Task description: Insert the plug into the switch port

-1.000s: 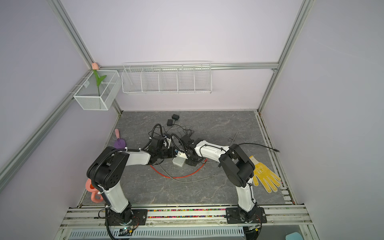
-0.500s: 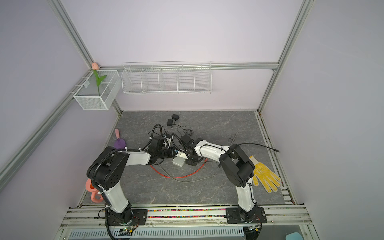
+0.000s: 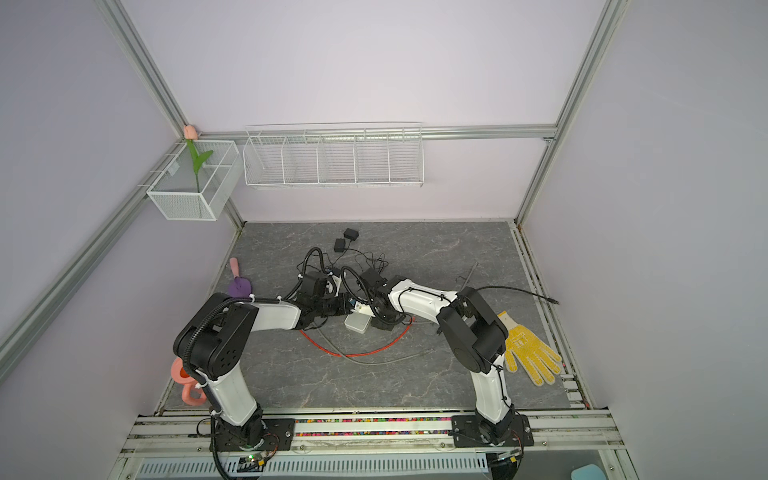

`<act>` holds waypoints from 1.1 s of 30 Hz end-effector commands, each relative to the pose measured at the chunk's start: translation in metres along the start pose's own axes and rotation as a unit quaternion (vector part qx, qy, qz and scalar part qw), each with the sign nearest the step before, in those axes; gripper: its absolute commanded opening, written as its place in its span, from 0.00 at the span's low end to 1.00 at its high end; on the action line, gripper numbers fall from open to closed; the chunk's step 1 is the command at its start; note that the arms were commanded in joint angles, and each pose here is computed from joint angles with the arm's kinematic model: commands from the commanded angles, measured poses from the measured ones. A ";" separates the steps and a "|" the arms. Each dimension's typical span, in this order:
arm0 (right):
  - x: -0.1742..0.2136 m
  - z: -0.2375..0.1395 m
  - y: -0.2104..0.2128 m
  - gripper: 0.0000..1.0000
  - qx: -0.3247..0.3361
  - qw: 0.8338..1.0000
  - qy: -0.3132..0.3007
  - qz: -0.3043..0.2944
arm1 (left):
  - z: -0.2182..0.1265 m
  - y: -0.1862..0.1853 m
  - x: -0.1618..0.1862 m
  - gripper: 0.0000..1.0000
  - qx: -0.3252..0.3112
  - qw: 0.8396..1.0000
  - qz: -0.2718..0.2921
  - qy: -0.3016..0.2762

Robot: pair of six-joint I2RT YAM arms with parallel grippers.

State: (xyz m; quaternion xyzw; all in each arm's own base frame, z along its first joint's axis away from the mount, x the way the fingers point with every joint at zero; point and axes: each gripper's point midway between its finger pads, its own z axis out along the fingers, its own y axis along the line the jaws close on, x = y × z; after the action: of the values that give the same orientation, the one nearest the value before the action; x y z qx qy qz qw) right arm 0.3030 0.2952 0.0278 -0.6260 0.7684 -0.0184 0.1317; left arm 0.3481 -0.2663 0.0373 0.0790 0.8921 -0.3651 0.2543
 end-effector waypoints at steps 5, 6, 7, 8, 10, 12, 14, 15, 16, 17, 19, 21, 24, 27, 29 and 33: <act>-0.012 0.000 -0.014 0.07 0.020 1.000 -0.017 0.008 | 0.004 0.005 0.025 0.44 -0.009 0.999 -0.004 0.039; -0.013 0.001 -0.014 0.07 0.020 1.000 -0.018 0.009 | 0.003 0.005 0.025 0.43 -0.009 0.999 -0.004 0.039; -0.013 0.001 -0.014 0.07 0.020 1.000 -0.018 0.008 | 0.004 0.005 0.024 0.44 -0.009 0.999 -0.005 0.038; -0.013 0.001 -0.014 0.07 0.020 1.000 -0.019 0.008 | 0.004 0.004 0.023 0.43 -0.007 0.999 -0.004 0.037; -0.014 0.001 -0.014 0.07 0.020 1.000 -0.019 0.009 | 0.004 0.004 0.024 0.43 -0.007 0.999 -0.005 0.037; -0.015 0.001 -0.015 0.07 0.021 1.000 -0.021 0.007 | 0.004 0.005 0.024 0.43 -0.007 0.999 -0.005 0.038; -0.015 0.002 -0.016 0.07 0.023 1.000 -0.019 0.006 | 0.003 0.004 0.024 0.43 -0.006 0.999 -0.005 0.038; -0.014 0.003 -0.016 0.07 0.023 1.000 -0.017 0.006 | 0.003 0.004 0.023 0.43 -0.006 0.999 -0.005 0.037; -0.015 0.004 -0.016 0.07 0.022 1.000 -0.017 0.005 | 0.003 0.003 0.024 0.43 -0.005 0.999 -0.004 0.037; -0.015 0.005 -0.017 0.07 0.023 1.000 -0.017 0.005 | 0.003 0.003 0.023 0.43 -0.006 0.999 -0.003 0.037; -0.016 0.006 -0.017 0.07 0.021 1.000 -0.016 0.004 | 0.002 0.003 0.024 0.43 -0.004 0.999 -0.004 0.038; -0.017 0.008 -0.018 0.07 0.020 1.000 -0.017 0.004 | 0.002 0.002 0.024 0.43 -0.002 0.999 -0.004 0.038; -0.019 0.009 -0.018 0.07 0.019 1.000 -0.019 0.004 | 0.002 0.002 0.024 0.43 -0.001 0.999 -0.004 0.037; -0.022 0.009 -0.018 0.07 0.017 1.000 -0.020 0.004 | 0.002 0.001 0.023 0.43 0.001 0.999 -0.004 0.037; -0.023 0.010 -0.019 0.07 0.017 1.000 -0.020 0.002 | 0.002 0.000 0.023 0.43 0.002 0.999 -0.004 0.037; -0.024 0.012 -0.021 0.07 0.018 1.000 -0.018 -0.001 | 0.002 0.001 0.024 0.43 0.003 0.999 -0.004 0.038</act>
State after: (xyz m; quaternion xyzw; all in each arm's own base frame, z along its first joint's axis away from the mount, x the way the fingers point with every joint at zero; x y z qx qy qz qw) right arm 0.3110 0.2991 0.0283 -0.6368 0.7606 -0.0233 0.1245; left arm 0.3551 -0.2600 0.0374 0.0696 0.8934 -0.3554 0.2658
